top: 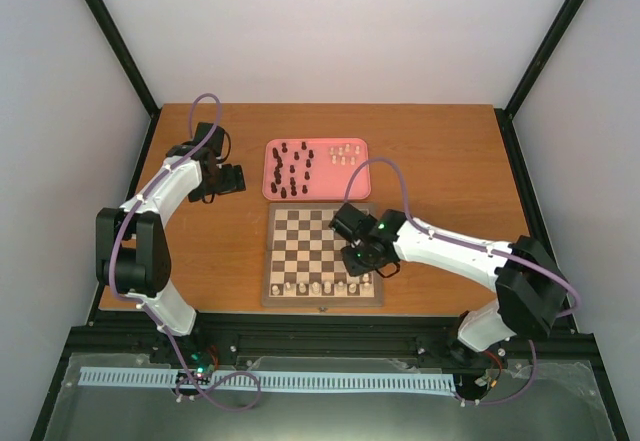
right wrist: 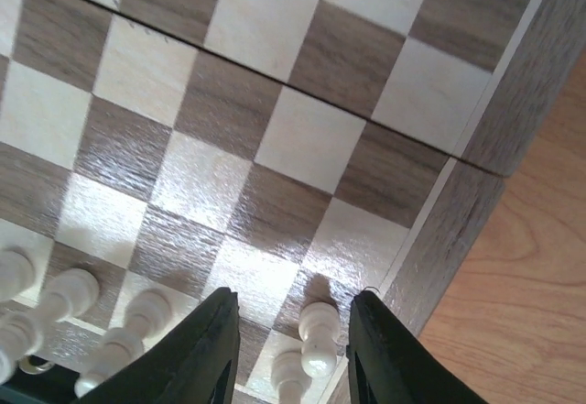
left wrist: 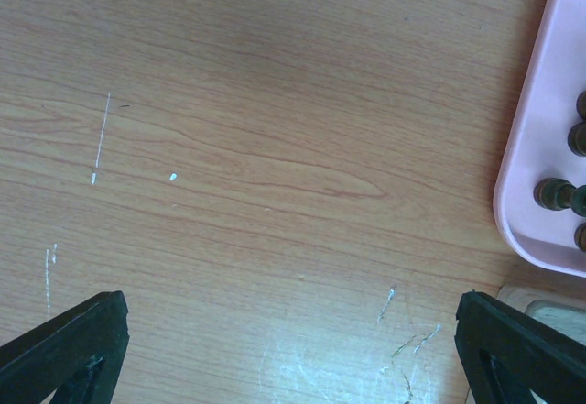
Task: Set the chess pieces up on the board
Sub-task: Place the chess piece on the chessboard, then pick up the chess piece from the storage box.
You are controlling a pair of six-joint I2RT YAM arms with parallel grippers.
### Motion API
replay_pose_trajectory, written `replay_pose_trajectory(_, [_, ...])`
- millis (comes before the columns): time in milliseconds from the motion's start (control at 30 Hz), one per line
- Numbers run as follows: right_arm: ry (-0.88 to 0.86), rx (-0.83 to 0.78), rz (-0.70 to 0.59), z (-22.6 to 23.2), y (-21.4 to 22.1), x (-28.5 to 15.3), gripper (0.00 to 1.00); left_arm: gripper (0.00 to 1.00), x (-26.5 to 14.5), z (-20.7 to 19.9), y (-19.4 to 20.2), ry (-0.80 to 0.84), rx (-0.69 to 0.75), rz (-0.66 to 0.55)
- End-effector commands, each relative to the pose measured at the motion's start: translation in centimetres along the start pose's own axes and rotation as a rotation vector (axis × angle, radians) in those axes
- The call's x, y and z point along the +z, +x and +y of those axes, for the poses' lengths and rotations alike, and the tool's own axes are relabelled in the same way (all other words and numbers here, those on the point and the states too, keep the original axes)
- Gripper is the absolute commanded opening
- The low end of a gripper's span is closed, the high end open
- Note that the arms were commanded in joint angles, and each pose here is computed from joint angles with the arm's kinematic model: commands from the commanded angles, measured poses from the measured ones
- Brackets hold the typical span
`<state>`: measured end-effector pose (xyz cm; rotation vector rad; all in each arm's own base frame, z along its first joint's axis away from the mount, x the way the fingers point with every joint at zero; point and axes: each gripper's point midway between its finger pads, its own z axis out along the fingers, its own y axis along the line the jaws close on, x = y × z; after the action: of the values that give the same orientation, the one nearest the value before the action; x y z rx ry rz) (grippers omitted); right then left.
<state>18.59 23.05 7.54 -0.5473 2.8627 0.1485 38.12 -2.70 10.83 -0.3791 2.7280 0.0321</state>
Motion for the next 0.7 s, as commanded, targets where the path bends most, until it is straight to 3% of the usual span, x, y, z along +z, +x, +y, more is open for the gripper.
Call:
replay_pose_trajectory(0, [0.030, -0.013, -0.015, 0.6, -1.9, -0.9, 0.35, 1.00, -0.5, -0.5, -0.8, 0.016, -0.007, -0.028])
replay_pose_trajectory(333, [-0.002, 0.159, -0.069, -1.4, -12.8, -1.2, 0.32, 1.00, -1.0, -0.6, -1.2, 0.024, -0.007, -0.038])
replay_pose_trajectory(400, [0.018, 0.198, -0.065, -2.3, -15.0, -0.2, 0.35, 1.00, -1.0, -0.8, -1.2, 0.036, -0.009, -0.035])
replay_pose_trajectory(667, [0.070, 0.269, -0.128, -4.8, -22.6, 2.7, 0.31, 1.00, -0.8, -1.0, -0.8, 0.050, -0.009, -0.024])
